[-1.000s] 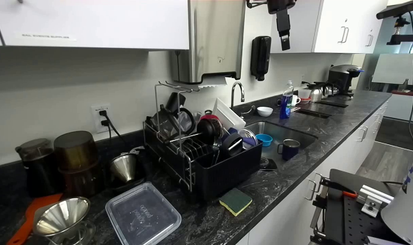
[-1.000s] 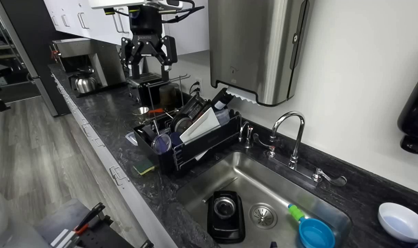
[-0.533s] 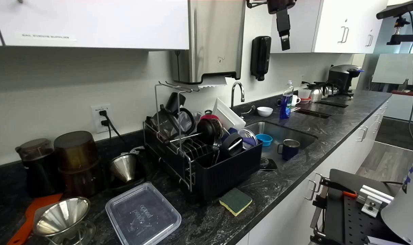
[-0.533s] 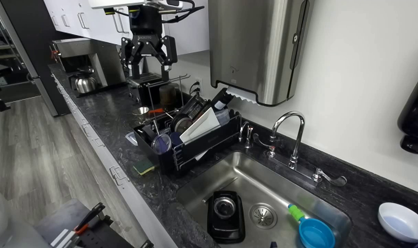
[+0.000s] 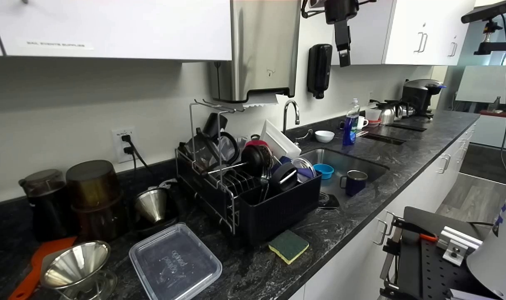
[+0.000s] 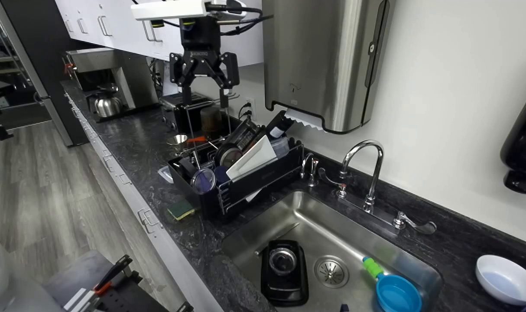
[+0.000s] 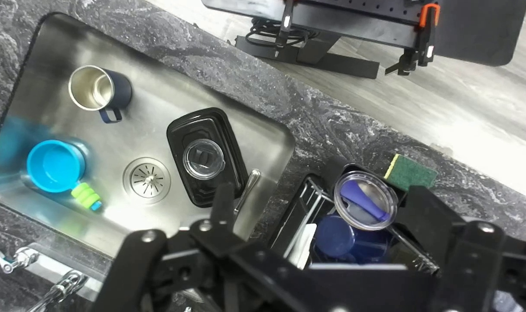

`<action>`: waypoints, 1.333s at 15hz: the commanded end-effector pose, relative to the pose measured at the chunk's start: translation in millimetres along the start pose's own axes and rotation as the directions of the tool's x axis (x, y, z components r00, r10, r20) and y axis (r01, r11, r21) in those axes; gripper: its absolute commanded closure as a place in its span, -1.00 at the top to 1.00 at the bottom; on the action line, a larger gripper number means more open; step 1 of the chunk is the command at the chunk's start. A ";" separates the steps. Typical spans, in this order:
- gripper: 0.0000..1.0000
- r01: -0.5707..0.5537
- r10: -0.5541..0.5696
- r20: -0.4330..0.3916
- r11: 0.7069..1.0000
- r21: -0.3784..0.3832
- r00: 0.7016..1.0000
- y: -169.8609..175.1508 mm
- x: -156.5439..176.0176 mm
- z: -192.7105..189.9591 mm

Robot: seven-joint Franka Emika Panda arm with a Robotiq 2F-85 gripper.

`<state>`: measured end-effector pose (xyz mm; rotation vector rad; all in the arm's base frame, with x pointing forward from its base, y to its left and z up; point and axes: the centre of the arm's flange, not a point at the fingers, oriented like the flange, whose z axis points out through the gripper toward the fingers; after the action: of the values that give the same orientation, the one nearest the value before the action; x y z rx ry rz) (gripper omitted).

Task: Take the blue mug from the sink and put it on the dish rack

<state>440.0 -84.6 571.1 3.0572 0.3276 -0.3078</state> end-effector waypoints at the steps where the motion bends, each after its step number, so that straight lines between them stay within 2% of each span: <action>1: 1.00 0.032 -0.032 -0.020 0.999 -0.008 0.999 32.6 12.0 10.7; 8: 1.00 0.105 -0.105 -0.004 0.994 -0.017 0.994 77.7 11.3 48.4; 11: 1.00 0.039 -0.039 -0.007 0.999 0.024 0.999 101.0 9.3 63.0; 12: 1.00 0.051 -0.051 0.004 0.999 0.016 0.999 93.6 7.4 57.7; 20: 1.00 0.040 -0.040 0.009 0.999 0.022 0.999 99.1 7.5 62.0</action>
<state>456.6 -184.2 511.8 3.0726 0.3875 -0.3303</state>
